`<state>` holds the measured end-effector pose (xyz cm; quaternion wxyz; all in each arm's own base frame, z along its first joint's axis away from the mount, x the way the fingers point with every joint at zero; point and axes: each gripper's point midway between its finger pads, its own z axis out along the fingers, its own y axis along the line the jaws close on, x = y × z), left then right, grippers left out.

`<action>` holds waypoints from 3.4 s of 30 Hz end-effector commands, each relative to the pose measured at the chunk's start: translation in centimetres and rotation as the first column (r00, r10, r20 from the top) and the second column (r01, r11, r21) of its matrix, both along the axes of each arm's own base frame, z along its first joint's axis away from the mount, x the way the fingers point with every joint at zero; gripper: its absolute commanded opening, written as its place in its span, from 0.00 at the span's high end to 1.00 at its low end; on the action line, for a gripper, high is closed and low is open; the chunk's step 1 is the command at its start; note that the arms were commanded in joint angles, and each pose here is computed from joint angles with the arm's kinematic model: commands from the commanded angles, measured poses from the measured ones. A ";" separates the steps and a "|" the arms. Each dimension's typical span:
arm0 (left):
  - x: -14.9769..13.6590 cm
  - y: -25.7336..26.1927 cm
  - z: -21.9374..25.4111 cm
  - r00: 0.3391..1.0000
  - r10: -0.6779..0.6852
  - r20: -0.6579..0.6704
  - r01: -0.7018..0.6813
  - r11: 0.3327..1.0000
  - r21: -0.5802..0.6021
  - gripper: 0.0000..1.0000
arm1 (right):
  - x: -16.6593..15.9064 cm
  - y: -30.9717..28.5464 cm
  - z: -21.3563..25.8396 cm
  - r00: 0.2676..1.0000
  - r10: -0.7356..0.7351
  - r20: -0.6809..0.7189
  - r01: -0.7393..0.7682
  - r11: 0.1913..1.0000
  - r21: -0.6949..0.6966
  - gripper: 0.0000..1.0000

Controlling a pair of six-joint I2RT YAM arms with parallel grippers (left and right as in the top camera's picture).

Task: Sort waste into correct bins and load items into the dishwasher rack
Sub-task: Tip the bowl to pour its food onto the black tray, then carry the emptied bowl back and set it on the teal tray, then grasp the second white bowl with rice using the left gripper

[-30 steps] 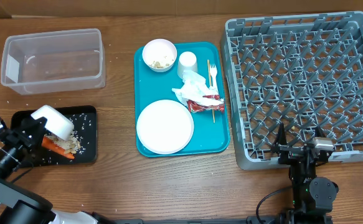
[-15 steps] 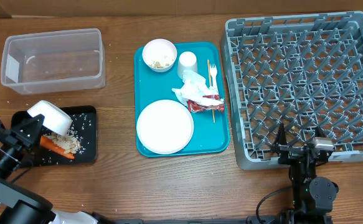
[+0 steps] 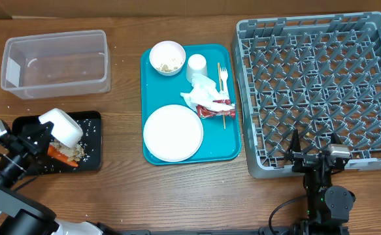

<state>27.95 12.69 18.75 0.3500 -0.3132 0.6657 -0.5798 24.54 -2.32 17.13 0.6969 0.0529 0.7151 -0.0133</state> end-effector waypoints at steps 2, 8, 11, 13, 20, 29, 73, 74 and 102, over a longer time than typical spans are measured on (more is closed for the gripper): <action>-0.3 -0.9 1.2 0.998 -0.019 0.056 0.016 0.998 0.060 0.96 | 0.0 -0.2 -0.1 1.000 -0.012 0.007 0.012 1.000 -0.005 0.00; -0.6 -3.1 6.8 0.984 -0.074 0.160 0.044 0.982 0.184 0.96 | 0.0 -0.2 -0.1 1.000 -0.012 0.007 0.012 1.000 -0.005 0.00; -0.4 -4.8 9.7 0.964 -0.146 0.223 0.075 0.951 0.301 0.96 | 0.0 -0.2 -0.1 1.000 -0.011 0.007 0.011 1.000 -0.005 0.00; -0.3 -7.5 12.5 0.927 -0.250 0.278 0.123 0.906 0.405 0.96 | 0.0 -0.2 -0.1 1.000 -0.012 0.007 0.012 1.000 -0.005 0.00; 0.8 -14.0 15.7 0.804 -0.529 0.272 0.288 0.746 0.600 0.96 | 0.0 -0.2 -0.1 1.000 -0.011 0.007 0.011 1.000 -0.005 0.00; 9.7 -12.6 11.7 0.972 -0.106 -0.210 0.234 0.522 0.820 0.96 | 0.0 -0.2 -0.1 1.000 -0.011 0.007 0.011 1.000 -0.005 0.00; 17.7 -31.0 -8.7 0.831 -0.225 -0.508 0.541 0.121 0.832 0.41 | 0.0 -0.2 -0.1 1.000 -0.012 0.007 0.012 1.000 -0.005 0.00; 18.6 -31.3 -7.3 0.846 -0.250 -0.471 0.507 0.102 0.856 0.38 | 0.0 -0.2 -0.1 1.000 -0.011 0.007 0.011 1.000 -0.005 0.00; 24.5 -30.2 -10.3 0.827 -0.385 -0.410 0.292 -0.329 0.898 0.24 | 0.0 -0.2 -0.1 1.000 -0.012 0.007 0.012 1.000 -0.005 0.00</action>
